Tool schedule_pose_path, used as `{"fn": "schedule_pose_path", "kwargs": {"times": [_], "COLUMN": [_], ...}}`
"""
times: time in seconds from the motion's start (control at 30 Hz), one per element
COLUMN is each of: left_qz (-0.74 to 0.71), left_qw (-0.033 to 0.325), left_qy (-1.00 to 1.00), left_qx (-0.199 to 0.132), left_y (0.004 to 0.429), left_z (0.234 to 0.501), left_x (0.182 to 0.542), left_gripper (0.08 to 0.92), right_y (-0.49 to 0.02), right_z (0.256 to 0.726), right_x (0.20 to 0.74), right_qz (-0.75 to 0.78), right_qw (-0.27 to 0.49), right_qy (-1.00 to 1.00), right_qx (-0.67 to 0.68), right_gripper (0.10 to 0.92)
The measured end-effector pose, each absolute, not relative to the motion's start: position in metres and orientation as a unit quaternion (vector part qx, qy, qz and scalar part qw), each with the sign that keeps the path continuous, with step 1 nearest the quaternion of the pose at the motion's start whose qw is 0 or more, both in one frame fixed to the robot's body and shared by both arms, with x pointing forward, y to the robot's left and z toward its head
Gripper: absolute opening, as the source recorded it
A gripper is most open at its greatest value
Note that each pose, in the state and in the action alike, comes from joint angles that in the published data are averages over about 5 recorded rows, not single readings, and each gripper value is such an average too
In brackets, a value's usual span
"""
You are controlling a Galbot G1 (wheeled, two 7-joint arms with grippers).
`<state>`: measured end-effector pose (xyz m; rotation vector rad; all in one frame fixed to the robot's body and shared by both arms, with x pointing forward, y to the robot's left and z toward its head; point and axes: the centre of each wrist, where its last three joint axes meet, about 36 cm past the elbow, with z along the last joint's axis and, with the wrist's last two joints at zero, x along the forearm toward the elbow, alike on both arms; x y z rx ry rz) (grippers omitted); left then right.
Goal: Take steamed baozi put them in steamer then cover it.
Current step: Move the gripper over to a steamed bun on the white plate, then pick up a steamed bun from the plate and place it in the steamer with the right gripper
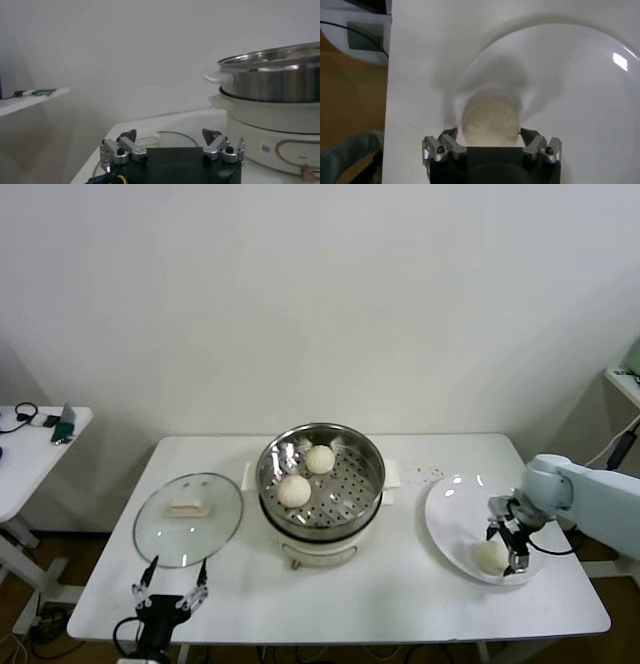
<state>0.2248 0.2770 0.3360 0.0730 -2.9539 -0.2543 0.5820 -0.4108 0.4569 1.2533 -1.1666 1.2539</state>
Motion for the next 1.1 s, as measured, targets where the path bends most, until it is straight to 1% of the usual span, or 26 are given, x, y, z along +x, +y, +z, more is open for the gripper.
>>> {"fn": "schedule_pose_path", "kwargs": {"times": [0.17,0.27,0.37,0.43,0.77,0.93,1.1], "left_qz": [-0.086,-0.086,-0.086,-0.086,-0.086,-0.085,-0.083], "left_qw": [0.09,0.091,0.09,0.09,0.092,0.092,0.089], "left_qy": [-0.992,-0.992,-0.992,-0.992,-0.992,-0.992,-0.992], "left_qx": [0.023,0.023,0.024,0.024,0.025,0.024,0.02], "left_y": [0.275,0.276,0.276,0.276,0.276,0.275,0.273], "left_z": [0.335,0.334,0.334,0.334,0.334,0.335,0.336], "left_x": [0.223,0.223,0.223,0.223,0.221,0.22,0.222], "left_gripper": [0.823,0.823,0.823,0.823,0.823,0.823,0.823], "right_y": [-0.409,-0.408,-0.408,-0.408,-0.405,-0.397,-0.374], "right_z": [0.454,0.454,0.453,0.453,0.46,0.478,0.52], "right_x": [0.584,0.585,0.584,0.584,0.588,0.598,0.616], "right_qz": [0.514,0.513,0.511,0.51,0.512,0.529,0.574], "right_qw": [0.489,0.49,0.49,0.491,0.485,0.469,0.422], "right_qy": [-0.478,-0.477,-0.477,-0.477,-0.474,-0.464,-0.434], "right_qx": [0.517,0.519,0.52,0.521,0.526,0.534,0.552], "right_gripper": [0.819,0.783,0.729,0.71,0.672,0.672,0.678]}}
